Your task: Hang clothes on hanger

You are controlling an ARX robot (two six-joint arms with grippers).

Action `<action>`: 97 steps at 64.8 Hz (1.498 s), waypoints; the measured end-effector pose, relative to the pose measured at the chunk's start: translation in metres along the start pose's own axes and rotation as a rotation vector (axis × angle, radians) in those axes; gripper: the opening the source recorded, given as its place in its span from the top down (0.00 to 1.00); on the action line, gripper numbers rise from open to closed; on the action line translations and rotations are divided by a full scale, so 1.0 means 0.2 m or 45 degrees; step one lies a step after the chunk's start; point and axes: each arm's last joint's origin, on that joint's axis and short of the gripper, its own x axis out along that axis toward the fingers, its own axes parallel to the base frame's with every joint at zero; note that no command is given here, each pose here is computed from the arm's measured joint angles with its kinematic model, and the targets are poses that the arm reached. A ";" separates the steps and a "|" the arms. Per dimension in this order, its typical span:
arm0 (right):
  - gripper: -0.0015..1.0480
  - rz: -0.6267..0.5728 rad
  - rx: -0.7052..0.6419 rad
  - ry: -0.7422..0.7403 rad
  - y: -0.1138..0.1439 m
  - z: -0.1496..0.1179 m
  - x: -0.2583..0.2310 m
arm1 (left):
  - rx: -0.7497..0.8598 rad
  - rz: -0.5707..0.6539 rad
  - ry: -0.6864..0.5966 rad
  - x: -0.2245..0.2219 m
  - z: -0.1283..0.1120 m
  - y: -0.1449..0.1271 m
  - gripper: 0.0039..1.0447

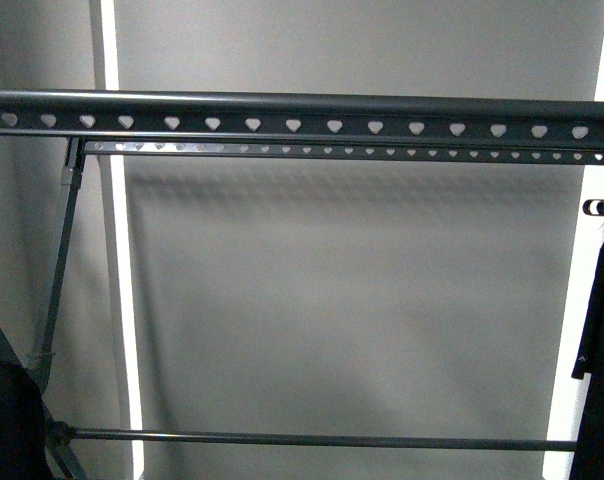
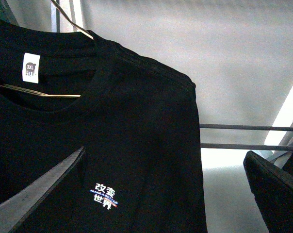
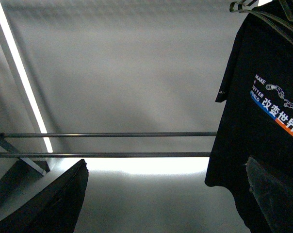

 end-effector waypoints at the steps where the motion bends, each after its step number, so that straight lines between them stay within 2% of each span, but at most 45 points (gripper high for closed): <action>1: 0.07 0.000 0.000 0.000 0.00 0.00 0.00 | 0.000 0.000 0.000 0.00 0.00 0.00 0.06; 22: 0.07 0.000 0.000 0.000 0.00 0.00 0.00 | 0.001 0.002 0.003 0.00 0.00 0.00 0.06; 32: 0.07 -0.002 0.000 0.000 0.00 0.00 0.00 | 0.054 0.188 0.138 0.01 -0.02 -0.04 0.06; 37: 0.07 -0.002 0.000 0.000 0.00 0.00 0.00 | 0.075 0.222 0.094 0.03 0.06 -0.10 0.06; 40: 0.07 -0.001 0.000 0.000 0.00 0.00 0.00 | 0.045 0.266 0.028 0.06 0.16 -0.14 0.06; 49: 0.07 -0.001 0.000 0.000 0.00 0.00 0.00 | -0.072 0.517 -0.115 0.20 0.43 -0.20 0.06; 55: 0.07 -0.002 0.000 0.000 0.00 0.00 0.00 | -0.103 0.693 0.010 0.40 0.52 -0.25 0.06; 62: 0.07 -0.001 0.000 0.000 0.00 0.00 0.00 | -0.137 0.818 0.156 0.65 0.52 -0.32 0.06; 71: 0.07 -0.001 0.000 0.000 0.00 0.00 0.00 | -0.208 0.965 0.259 0.87 0.48 -0.35 0.06; 97: 0.07 -0.001 0.000 0.000 0.00 0.00 0.00 | -0.383 1.162 0.353 1.21 0.35 -0.35 0.06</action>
